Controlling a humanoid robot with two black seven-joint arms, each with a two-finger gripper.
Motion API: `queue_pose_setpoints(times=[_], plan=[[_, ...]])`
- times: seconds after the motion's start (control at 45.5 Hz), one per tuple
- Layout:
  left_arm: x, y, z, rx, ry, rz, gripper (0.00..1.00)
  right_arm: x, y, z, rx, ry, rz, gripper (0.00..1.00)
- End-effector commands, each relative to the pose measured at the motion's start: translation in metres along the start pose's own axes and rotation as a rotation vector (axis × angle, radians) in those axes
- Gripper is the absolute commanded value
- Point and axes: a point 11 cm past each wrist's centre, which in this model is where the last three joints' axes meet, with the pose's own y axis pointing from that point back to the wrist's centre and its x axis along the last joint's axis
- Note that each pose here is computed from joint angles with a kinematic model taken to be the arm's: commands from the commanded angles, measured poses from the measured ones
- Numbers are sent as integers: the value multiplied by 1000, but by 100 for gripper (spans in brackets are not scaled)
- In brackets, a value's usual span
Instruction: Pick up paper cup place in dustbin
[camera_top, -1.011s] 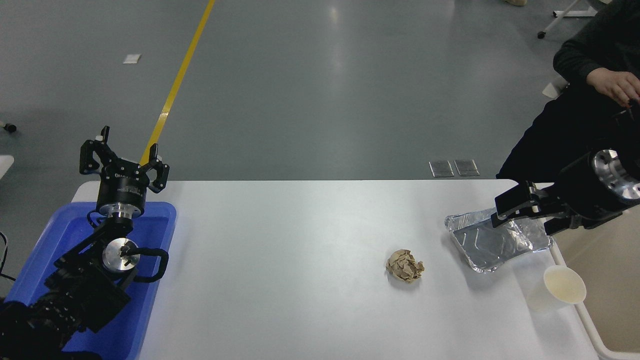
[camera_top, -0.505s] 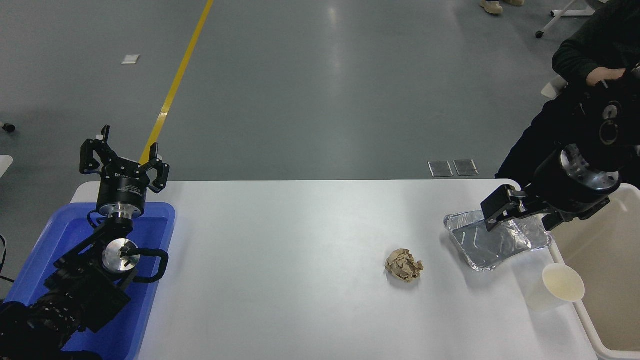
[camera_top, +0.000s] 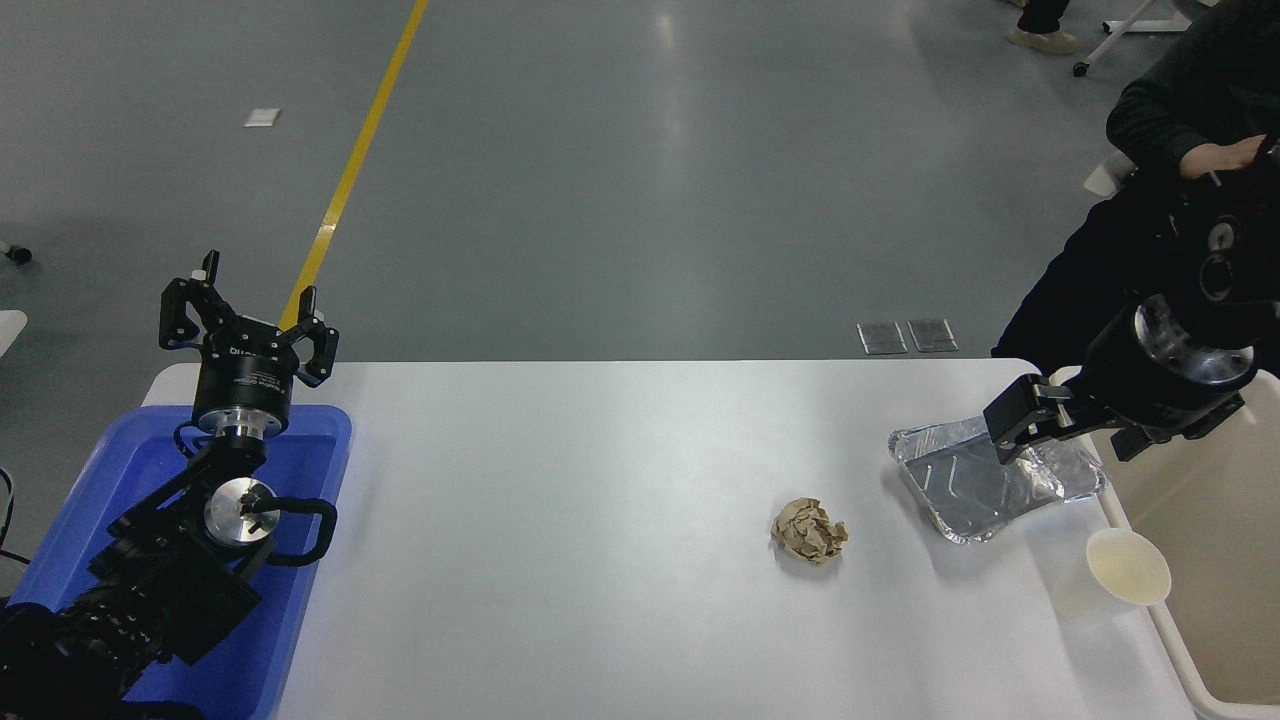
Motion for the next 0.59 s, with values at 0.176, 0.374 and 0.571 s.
queue_pose_setpoints(times=[0.176, 0.374, 0.571], plan=[[0, 0, 0, 0, 0, 0, 99, -29, -68, 90, -47, 5, 44, 100], [0, 0, 0, 1, -1, -1, 99, -36, -99, 99, -24, -13, 73, 100], [0, 0, 0, 1, -1, -1, 99, -43, -123, 102, -7, 25, 103, 100]])
